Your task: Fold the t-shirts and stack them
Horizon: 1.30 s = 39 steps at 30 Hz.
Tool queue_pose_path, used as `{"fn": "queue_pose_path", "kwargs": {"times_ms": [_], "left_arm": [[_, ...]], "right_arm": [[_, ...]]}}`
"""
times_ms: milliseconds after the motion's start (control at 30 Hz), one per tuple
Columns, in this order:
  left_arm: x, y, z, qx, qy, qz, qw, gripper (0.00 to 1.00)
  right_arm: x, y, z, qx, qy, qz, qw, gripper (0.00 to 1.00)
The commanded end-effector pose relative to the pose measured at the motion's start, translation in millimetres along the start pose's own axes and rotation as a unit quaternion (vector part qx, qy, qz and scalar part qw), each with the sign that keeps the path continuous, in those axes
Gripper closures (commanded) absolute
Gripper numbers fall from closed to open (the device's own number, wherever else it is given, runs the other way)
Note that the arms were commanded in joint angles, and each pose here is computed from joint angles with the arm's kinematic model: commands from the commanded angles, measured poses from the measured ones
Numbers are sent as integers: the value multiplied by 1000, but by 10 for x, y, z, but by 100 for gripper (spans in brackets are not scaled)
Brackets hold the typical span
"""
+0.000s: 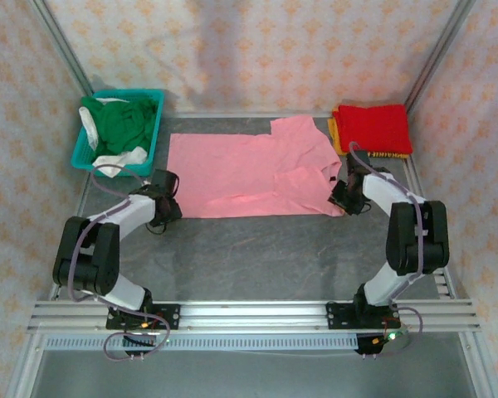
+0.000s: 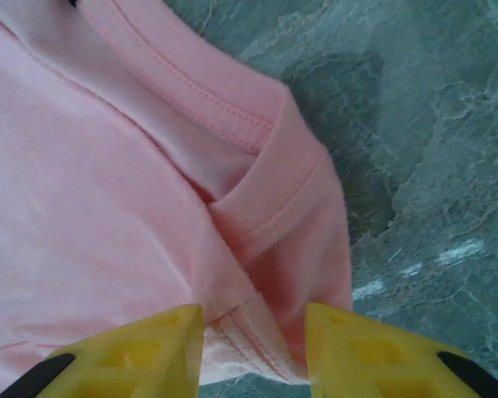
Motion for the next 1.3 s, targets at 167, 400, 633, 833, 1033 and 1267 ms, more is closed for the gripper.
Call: {"fn": "queue_pose_path", "kwargs": {"times_ms": [167,400,633,833,1033,1267], "left_arm": [[193,75,119,31,-9,-34,999,56],[213,80,80,29,-6,-40,999,56],[356,111,42,41,-23,-60,997,56],[363,117,-23,52,-14,-66,996,57],[369,98,-87,52,-8,-73,996,57],[377,-34,-123,39,-15,-67,997,55]], "right_arm": [[-32,46,-10,-4,-23,3,1000,69],[-72,184,-83,-3,-21,6,1000,86],[-89,62,-288,-29,-13,6,999,100],[-211,9,-434,-40,-2,32,999,100],[-323,128,-437,-12,6,42,999,93],[-337,-4,-469,-29,17,47,998,70]]}}
Point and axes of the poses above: each hand's point on the last joint's axis, 136 mm out from that joint toward the fingers, its own y axis out along the fingers, its own x axis along the line the jaws close on, z = x × y, the point moved 2 cm from there along -y, back along the fingers, and after that the axes turned 2 degrees about y, right-handed, at the moved point
